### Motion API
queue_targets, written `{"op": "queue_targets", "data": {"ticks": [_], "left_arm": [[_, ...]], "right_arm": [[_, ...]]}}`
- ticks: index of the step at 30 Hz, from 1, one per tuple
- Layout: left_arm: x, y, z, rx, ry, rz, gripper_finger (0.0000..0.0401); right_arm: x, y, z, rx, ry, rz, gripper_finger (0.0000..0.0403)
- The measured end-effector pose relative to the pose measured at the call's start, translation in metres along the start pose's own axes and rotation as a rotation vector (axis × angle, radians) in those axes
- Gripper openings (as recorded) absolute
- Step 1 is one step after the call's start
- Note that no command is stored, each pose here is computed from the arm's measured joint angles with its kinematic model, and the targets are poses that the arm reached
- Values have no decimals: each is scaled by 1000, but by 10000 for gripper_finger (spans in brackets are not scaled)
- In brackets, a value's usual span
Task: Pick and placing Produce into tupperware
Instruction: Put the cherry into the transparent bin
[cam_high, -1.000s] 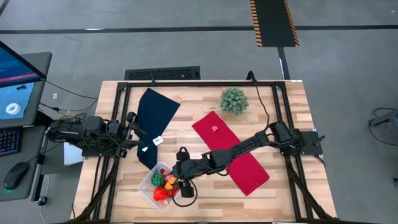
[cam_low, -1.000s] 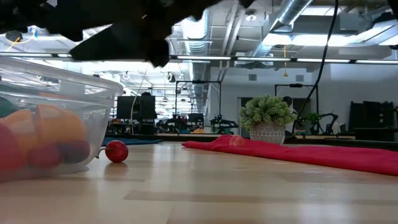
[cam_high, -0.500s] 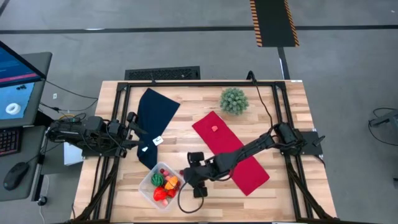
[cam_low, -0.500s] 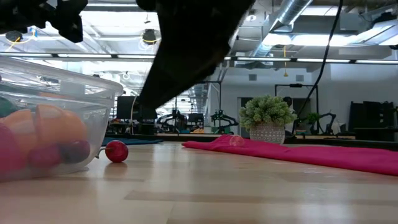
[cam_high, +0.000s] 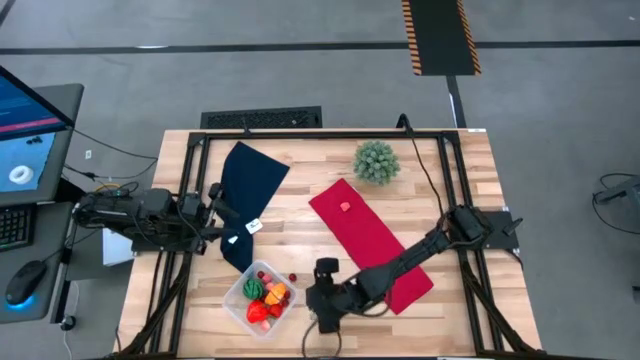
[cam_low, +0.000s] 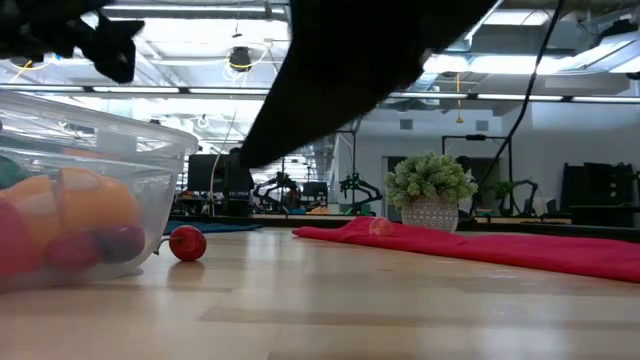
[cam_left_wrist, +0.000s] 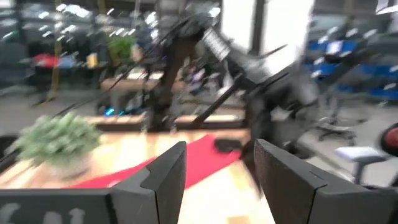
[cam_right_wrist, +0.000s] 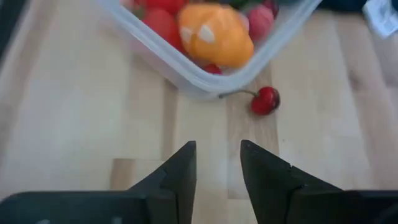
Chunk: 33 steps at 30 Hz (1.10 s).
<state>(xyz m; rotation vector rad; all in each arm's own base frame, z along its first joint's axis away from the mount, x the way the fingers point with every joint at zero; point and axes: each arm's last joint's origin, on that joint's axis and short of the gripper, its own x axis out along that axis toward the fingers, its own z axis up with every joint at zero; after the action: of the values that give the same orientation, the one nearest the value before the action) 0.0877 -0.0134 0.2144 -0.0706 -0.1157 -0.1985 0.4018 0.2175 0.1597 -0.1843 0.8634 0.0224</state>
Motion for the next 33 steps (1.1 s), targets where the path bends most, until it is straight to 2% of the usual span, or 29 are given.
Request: {"op": "queue_targets", "data": {"ticks": [4,9,12,14,17,19,22,25,28,33], "left_arm": [[7,3,-5,-13,57,88,180],[22,4,-2,-58,158,100,180],[35,6,-2,-84,220,145,180],[47,8,-1,-79,212,175,180],[62,8,-4,-27,210,136,181],[70,9,-5,-34,227,104,181],[85,17,2,-139,333,184,181],[102,26,-11,-230,492,268,181],[123,31,-22,-340,585,229,180],[160,33,-39,-419,688,86,180]], "right_arm": [[-28,6,9,-18,-69,-54,136],[-74,9,10,-43,-141,-187,132],[-97,9,-4,-25,-186,-225,134],[-109,7,-18,4,-214,-244,136],[-121,2,-38,71,-289,-242,137],[-125,0,-54,94,-323,-217,136],[-131,-4,-75,128,-356,-184,133],[-137,-10,-90,170,-365,-161,133],[-137,-16,-104,201,-346,-162,135],[-135,-22,-124,249,-322,-162,136]]}}
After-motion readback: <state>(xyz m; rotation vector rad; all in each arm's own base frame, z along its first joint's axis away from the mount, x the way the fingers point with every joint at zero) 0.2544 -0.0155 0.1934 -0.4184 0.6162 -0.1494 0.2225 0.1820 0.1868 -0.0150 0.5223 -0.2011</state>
